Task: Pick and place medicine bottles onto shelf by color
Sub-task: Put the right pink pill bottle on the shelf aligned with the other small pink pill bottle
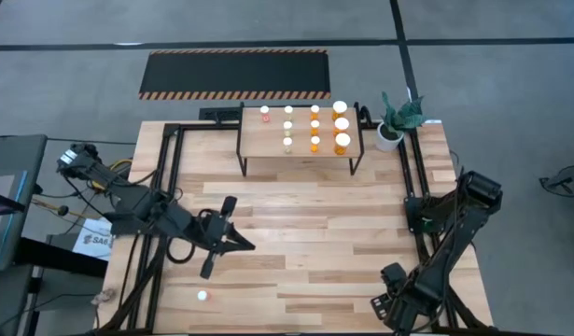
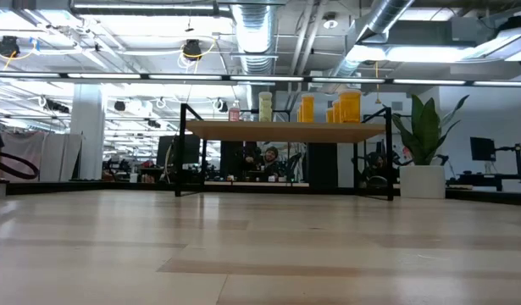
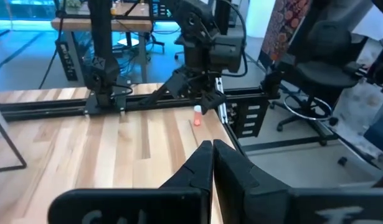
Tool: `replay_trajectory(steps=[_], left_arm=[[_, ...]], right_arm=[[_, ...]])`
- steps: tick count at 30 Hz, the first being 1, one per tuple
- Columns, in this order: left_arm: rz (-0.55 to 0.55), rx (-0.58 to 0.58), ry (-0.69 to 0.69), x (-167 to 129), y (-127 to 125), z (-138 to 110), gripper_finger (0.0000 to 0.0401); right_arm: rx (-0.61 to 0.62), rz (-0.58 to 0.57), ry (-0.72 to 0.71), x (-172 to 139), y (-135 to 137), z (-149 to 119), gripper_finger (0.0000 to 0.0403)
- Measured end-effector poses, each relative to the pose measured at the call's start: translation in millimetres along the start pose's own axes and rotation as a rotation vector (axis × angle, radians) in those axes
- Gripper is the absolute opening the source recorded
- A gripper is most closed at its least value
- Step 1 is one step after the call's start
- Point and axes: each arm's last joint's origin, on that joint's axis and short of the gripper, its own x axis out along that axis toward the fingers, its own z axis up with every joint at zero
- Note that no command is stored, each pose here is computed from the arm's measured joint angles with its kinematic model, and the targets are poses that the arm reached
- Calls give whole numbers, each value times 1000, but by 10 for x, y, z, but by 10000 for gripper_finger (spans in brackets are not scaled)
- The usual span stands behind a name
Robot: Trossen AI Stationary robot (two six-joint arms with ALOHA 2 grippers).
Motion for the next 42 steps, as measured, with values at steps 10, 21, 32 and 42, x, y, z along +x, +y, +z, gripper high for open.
replay_trajectory(steps=[10,21,32,42], left_arm=[[40,-12,-4,24,107,15,0],[33,-18,-1,37,164,22,0],[34,-10,0,37,164,21,0],[34,-12,0,37,164,21,0]], right_arm=[[-4,21,21,166,-41,28,302],[-30,16,16,168,-48,31,272],[-49,18,19,168,-47,28,206],[-66,-3,43,176,-80,-13,179]])
